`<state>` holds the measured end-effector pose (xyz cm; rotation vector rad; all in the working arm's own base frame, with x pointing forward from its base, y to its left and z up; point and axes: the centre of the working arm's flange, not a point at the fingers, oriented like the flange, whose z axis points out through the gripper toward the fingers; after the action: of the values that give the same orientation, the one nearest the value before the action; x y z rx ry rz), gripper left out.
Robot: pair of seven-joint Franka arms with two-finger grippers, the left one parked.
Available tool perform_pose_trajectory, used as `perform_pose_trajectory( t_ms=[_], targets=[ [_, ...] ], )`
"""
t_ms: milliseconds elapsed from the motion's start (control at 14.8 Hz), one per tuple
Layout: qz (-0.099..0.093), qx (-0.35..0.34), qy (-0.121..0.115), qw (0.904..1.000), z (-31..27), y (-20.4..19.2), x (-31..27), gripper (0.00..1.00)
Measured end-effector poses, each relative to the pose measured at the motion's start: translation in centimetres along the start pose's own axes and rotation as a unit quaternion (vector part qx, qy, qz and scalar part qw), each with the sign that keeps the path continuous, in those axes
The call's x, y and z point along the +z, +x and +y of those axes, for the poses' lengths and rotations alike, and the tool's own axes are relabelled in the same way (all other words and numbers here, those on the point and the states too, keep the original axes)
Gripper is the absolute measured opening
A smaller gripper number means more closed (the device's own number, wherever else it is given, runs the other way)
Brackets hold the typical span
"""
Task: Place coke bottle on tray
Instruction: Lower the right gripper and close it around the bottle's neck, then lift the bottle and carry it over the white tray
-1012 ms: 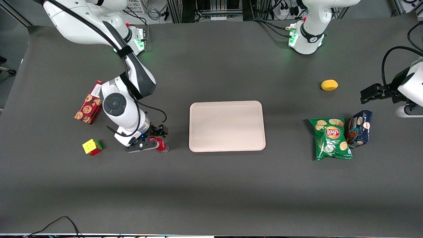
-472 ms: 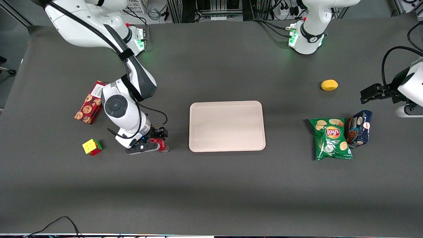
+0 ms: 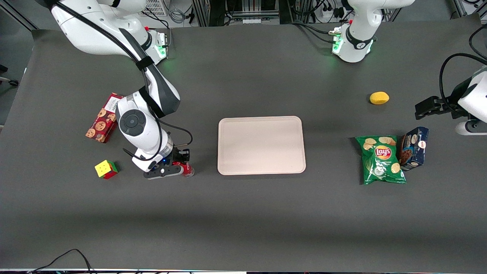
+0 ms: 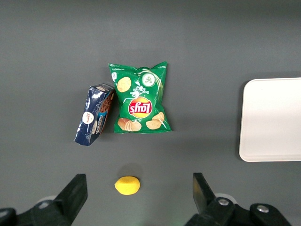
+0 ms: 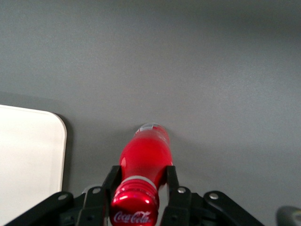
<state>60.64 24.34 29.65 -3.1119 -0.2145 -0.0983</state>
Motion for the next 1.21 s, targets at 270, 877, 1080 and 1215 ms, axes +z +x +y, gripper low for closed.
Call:
perform_pose_trajectory(
  t_ms=[270, 877, 1080, 1215],
  targets=[
    [0.002, 0.000, 0.000, 1.0000, 0.0, 0.3, -0.3, 0.44],
    [-0.047, -0.016, -0.014, 0.9987, -3.4, 2.4, -16.3, 0.44],
    [-0.054, -0.024, -0.004, 0.9983, -5.1, 0.9, -22.0, 0.44],
    [-0.053, -0.025, -0.002, 0.9983, -5.4, 0.6, -22.7, 0.44]
  ],
)
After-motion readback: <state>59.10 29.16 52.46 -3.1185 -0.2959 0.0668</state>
